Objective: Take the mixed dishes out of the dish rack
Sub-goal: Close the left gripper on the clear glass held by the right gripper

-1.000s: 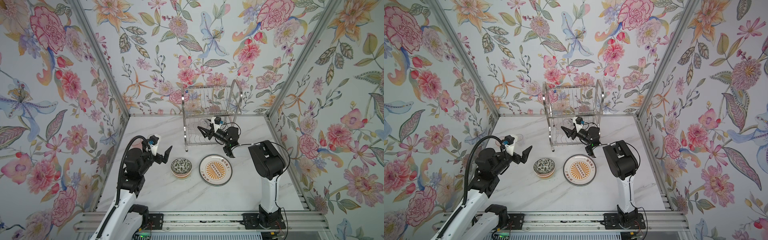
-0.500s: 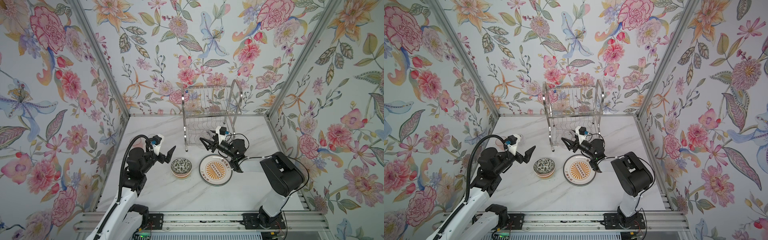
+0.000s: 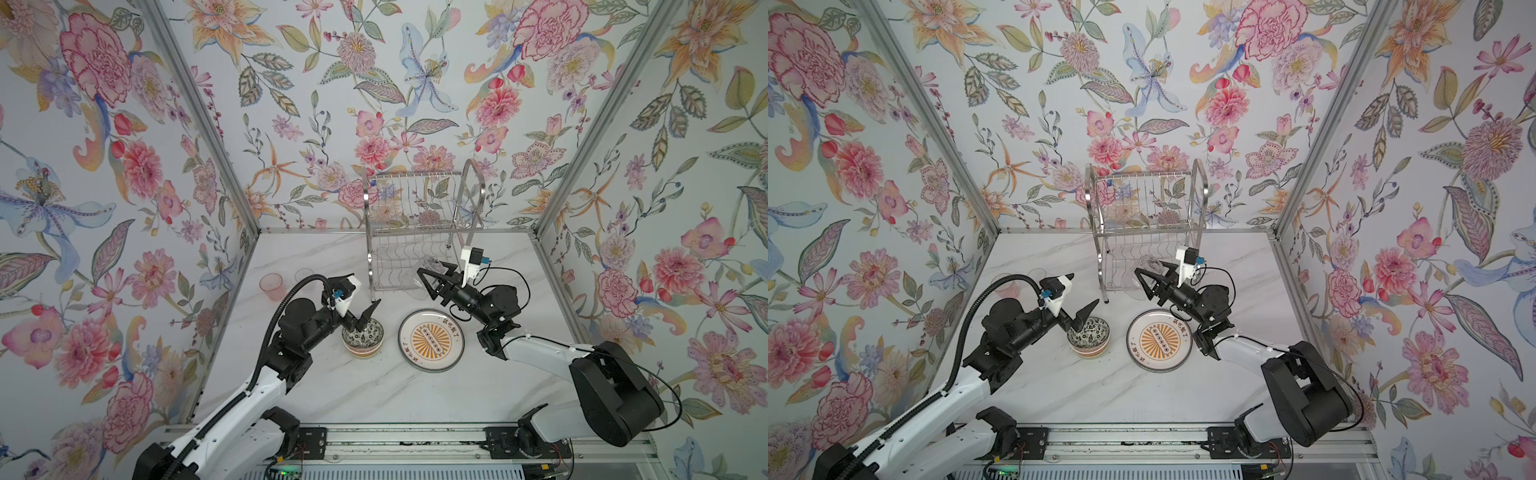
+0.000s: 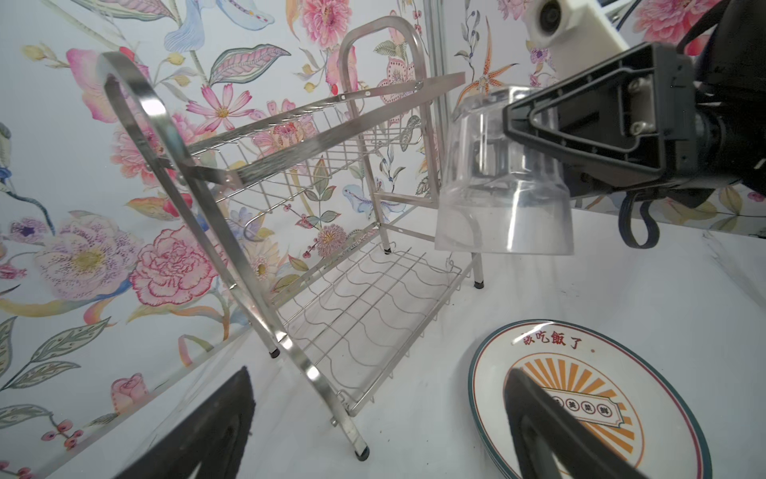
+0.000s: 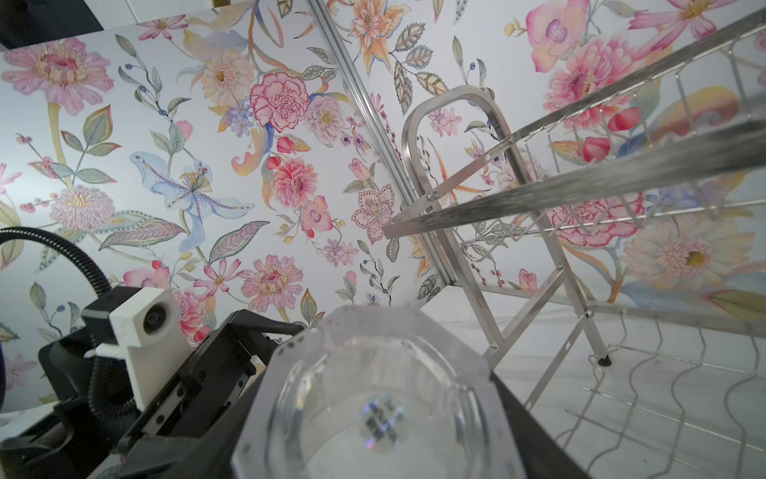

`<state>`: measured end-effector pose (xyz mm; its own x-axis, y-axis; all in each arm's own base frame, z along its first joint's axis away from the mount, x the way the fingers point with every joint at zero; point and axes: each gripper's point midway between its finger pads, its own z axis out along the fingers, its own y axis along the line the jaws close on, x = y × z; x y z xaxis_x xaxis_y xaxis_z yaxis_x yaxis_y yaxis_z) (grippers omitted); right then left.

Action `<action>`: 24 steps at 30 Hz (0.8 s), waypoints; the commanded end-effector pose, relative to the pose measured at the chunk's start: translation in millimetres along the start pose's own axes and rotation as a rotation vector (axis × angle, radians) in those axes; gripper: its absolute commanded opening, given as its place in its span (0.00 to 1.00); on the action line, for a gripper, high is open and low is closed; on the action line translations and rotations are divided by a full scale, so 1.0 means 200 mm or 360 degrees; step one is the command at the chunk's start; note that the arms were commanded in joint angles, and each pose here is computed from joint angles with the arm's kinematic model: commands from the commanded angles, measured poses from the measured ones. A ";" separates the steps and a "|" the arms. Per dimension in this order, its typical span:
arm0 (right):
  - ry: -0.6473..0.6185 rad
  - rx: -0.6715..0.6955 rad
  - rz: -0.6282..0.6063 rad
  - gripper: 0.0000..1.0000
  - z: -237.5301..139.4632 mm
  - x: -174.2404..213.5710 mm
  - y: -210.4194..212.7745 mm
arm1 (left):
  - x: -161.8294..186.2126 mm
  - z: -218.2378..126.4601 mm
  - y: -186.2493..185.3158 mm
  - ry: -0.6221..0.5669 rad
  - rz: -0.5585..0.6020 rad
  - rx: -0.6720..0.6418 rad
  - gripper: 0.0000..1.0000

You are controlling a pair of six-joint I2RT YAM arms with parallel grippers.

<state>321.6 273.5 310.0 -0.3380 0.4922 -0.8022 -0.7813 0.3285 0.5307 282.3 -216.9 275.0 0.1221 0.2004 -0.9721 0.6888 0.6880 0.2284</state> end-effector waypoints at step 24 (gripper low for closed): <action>0.0021 0.0089 0.0908 0.00 0.05 -0.01 -0.04 | -0.19 0.44 -0.14 -0.0249 0.0263 0.0053 0.60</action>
<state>338.0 280.6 300.6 -0.7133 0.5790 -0.3949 -0.4311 0.0818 0.8986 322.0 -295.3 272.0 0.2757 0.2761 -0.9207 0.6746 0.6268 0.3900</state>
